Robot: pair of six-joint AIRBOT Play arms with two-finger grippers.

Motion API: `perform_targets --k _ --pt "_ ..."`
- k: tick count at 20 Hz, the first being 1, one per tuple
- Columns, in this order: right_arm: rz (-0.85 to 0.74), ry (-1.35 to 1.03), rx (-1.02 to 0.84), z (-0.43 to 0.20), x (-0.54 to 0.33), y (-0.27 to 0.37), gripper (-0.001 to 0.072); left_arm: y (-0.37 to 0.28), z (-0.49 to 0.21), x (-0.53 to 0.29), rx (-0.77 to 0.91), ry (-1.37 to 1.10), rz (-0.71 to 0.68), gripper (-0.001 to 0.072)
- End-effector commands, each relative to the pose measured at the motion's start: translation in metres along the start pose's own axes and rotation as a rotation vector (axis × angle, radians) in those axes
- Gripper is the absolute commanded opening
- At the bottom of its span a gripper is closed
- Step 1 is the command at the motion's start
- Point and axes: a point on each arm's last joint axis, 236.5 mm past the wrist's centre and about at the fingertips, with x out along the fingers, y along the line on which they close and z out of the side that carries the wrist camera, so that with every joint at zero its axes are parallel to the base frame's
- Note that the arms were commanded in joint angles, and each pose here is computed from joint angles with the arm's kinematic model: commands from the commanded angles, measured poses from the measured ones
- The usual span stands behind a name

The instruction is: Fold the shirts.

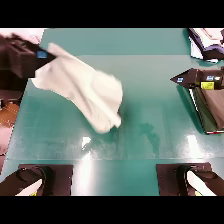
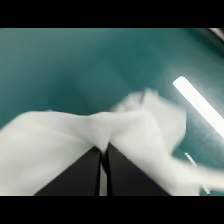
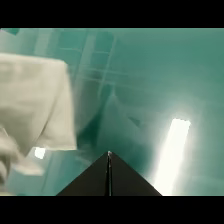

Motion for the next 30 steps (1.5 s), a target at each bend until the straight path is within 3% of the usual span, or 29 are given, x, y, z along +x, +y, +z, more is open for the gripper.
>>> perform_targets --k 1,6,7,8,9,10,14,19,23,28,30 --pt "0.024 -0.036 0.010 0.008 -0.001 0.006 0.0014 -0.030 0.014 0.046 0.089 -0.008 -0.114 0.0025" --pt "0.022 -0.043 0.009 0.010 -0.001 0.006 0.0014 -0.029 -0.023 0.169 -0.052 0.154 -0.242 0.0027" --pt "0.021 -0.044 0.010 0.010 -0.001 0.005 0.0013 -0.027 -0.030 0.188 -0.080 0.171 -0.255 0.0200" --pt "0.021 -0.044 0.010 0.010 -0.001 0.005 0.0013 -0.024 -0.039 0.202 -0.094 0.199 -0.254 0.0544" --pt "0.021 -0.044 0.009 0.010 -0.001 0.005 0.0014 -0.019 -0.045 0.208 -0.100 0.219 -0.248 0.0688" --pt "0.021 -0.044 0.010 0.010 -0.001 0.005 0.0013 -0.012 -0.050 0.206 -0.105 0.238 -0.241 0.0655" --pt "0.021 -0.042 0.009 0.010 -0.001 0.005 0.0013 0.056 -0.104 0.170 -0.133 0.468 -0.121 0.0654" --pt "0.023 -0.036 0.009 0.008 0.000 0.006 0.0014 0.122 -0.206 0.176 -0.380 0.646 -0.050 0.0655" --pt "0.024 -0.032 0.009 0.007 0.000 0.006 0.0014 0.126 -0.290 0.200 -0.437 0.707 -0.051 0.0654" --pt "0.030 0.004 0.010 -0.001 0.000 0.007 0.0014 0.110 -0.303 0.218 -0.515 0.648 -0.115 0.0636" --pt "0.033 0.028 0.011 -0.006 0.001 0.008 0.0014 0.108 -0.303 0.218 -0.518 0.653 -0.122 0.0311"
